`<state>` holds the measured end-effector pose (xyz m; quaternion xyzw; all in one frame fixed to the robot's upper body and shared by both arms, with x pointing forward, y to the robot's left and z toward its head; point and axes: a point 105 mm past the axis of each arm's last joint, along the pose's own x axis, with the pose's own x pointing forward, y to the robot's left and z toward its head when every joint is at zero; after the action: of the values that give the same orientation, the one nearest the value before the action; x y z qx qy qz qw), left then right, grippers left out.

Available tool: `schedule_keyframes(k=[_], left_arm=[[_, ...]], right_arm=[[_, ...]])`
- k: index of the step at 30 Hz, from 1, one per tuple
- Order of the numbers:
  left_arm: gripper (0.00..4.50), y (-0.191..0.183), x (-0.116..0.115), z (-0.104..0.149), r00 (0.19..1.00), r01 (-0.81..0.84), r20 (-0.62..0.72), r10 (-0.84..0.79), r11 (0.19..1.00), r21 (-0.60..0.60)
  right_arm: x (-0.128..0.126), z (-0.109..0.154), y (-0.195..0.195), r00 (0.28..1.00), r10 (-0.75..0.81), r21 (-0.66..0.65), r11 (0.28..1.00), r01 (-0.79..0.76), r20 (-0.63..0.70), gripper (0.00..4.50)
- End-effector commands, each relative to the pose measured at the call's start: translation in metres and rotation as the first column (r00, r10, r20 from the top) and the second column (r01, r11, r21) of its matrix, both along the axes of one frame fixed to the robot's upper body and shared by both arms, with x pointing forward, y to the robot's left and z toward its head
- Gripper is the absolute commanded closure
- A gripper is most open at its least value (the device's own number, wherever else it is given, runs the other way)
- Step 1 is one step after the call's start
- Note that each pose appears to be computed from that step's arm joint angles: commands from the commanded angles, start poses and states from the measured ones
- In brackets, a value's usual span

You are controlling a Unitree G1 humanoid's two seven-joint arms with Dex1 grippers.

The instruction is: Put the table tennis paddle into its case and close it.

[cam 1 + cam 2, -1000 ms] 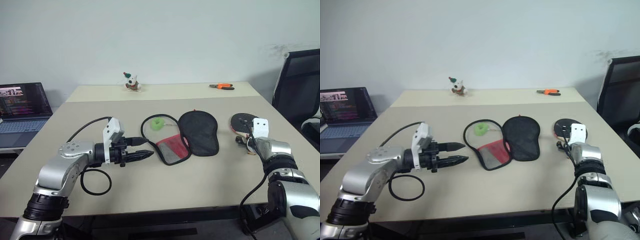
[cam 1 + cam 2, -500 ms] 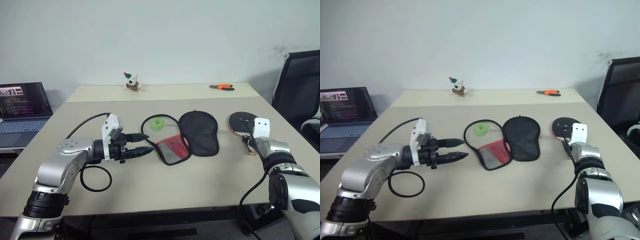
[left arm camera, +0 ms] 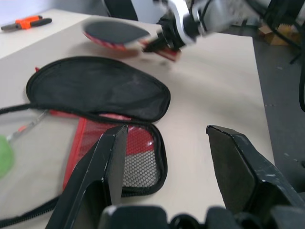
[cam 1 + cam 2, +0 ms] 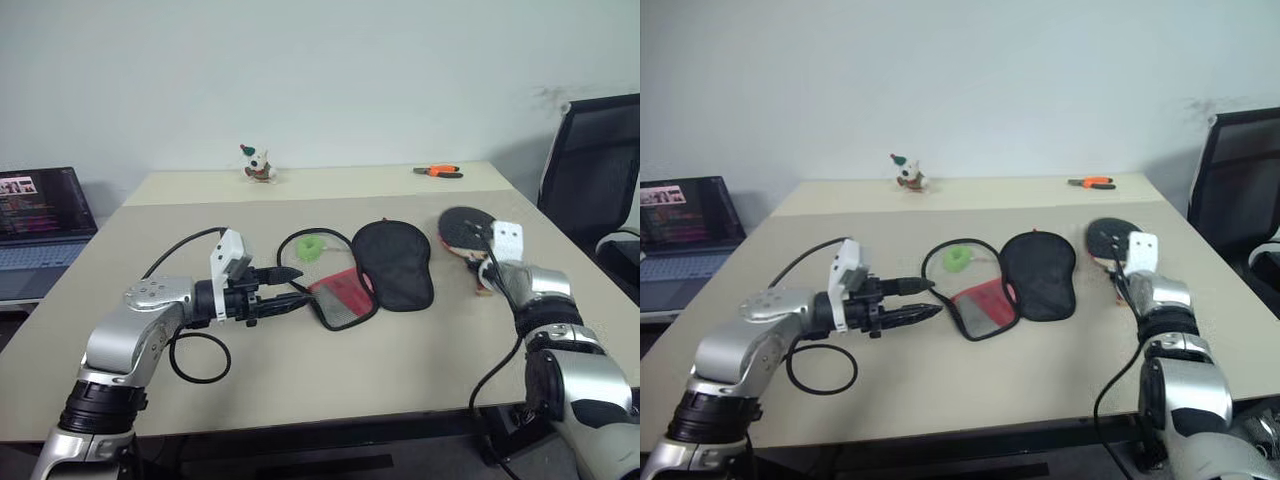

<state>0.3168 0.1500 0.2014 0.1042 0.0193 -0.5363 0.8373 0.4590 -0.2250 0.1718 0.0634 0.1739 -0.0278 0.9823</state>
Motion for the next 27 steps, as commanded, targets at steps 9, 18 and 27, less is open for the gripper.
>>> schedule_keyframes(k=[9, 18, 27], left_arm=[[1.62, -0.001, -0.005, 0.011, 0.998, -0.017, 0.059, 0.018, 1.000, -0.017], [1.62, -0.002, -0.004, 0.012, 0.998, -0.017, 0.063, 0.018, 1.000, -0.017], [1.62, -0.003, -0.004, 0.011, 0.998, -0.015, 0.061, 0.017, 1.000, -0.018]], right_arm=[[-0.014, 0.012, 0.101, 0.976, 0.212, 0.055, 0.975, -0.215, 0.044, 3.37], [-0.009, -0.011, 0.114, 0.976, 0.216, 0.013, 0.976, -0.216, 0.011, 3.37], [-0.014, -0.026, 0.115, 0.976, 0.216, 0.020, 0.976, -0.215, -0.040, 3.37]])
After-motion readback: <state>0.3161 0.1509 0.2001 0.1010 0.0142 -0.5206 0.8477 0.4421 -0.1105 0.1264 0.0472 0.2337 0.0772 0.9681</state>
